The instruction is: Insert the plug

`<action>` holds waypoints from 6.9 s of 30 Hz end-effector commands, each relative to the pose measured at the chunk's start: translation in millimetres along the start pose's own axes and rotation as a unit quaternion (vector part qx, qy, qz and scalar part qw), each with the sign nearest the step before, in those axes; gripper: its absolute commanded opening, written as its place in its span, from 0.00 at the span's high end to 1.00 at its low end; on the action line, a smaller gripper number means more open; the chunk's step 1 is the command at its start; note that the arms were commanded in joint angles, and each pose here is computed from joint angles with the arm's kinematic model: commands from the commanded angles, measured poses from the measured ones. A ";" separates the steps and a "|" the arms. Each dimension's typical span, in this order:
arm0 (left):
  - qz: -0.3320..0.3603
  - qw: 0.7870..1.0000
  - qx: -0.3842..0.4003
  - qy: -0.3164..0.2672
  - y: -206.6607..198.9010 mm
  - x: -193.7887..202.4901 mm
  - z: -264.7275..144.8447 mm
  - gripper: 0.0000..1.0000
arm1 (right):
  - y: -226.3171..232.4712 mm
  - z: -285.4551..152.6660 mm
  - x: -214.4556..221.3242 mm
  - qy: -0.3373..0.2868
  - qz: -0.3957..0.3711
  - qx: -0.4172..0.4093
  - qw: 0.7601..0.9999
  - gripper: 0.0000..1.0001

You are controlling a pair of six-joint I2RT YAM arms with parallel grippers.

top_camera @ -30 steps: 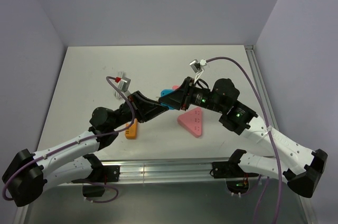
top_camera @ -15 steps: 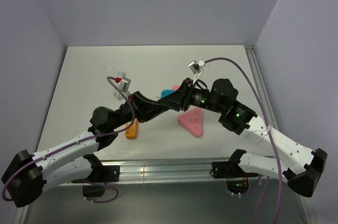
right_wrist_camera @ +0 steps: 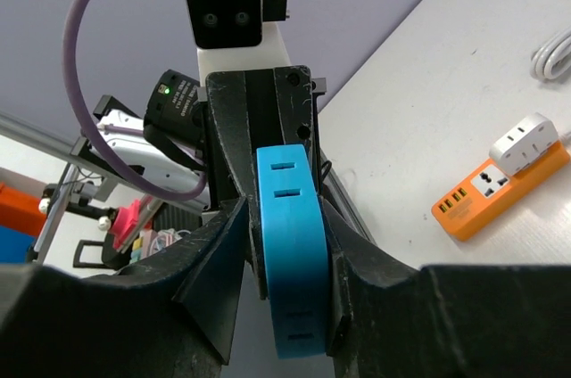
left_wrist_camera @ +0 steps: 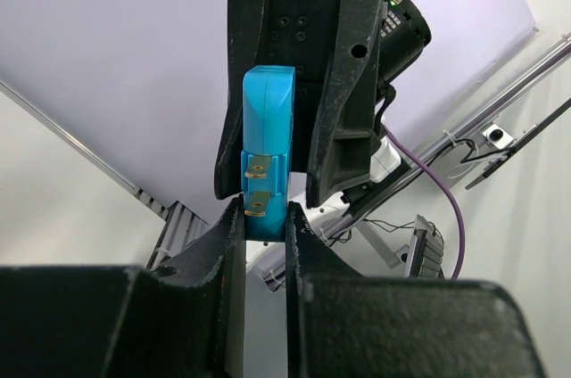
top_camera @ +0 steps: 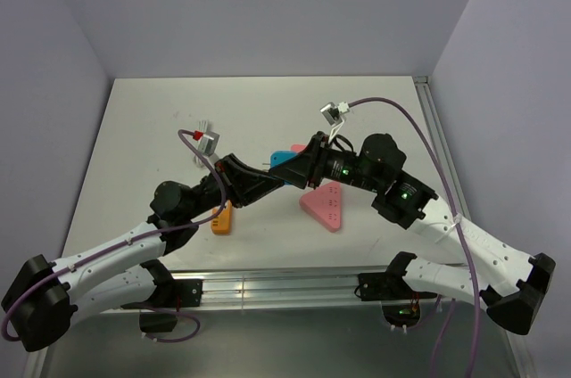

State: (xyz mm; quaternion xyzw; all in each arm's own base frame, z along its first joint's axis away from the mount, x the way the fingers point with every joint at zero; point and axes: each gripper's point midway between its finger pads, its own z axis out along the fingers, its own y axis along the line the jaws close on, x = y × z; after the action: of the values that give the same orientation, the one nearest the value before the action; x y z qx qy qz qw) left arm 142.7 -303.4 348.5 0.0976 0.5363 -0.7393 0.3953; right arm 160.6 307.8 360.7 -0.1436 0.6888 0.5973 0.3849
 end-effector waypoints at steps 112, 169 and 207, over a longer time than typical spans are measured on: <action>-0.113 0.935 -0.292 0.165 266.1 120.4 -14.2 0.27 | -269.6 -108.7 39.6 0.142 0.133 0.450 0.871 1.00; -0.137 0.919 -0.319 0.188 286.9 143.2 -12.9 0.99 | -288.3 -137.2 65.0 0.190 0.153 0.521 0.818 1.00; -0.151 0.870 -0.427 0.196 296.7 153.0 -41.7 1.00 | -317.4 -119.0 73.6 0.220 0.156 0.531 0.803 1.00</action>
State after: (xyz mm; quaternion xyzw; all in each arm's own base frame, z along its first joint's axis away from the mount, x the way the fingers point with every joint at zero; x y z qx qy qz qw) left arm 237.7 -383.8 55.4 -0.0203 0.8563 -0.4875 0.1691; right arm 262.1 130.6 68.5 0.0772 0.9820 0.1290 0.1147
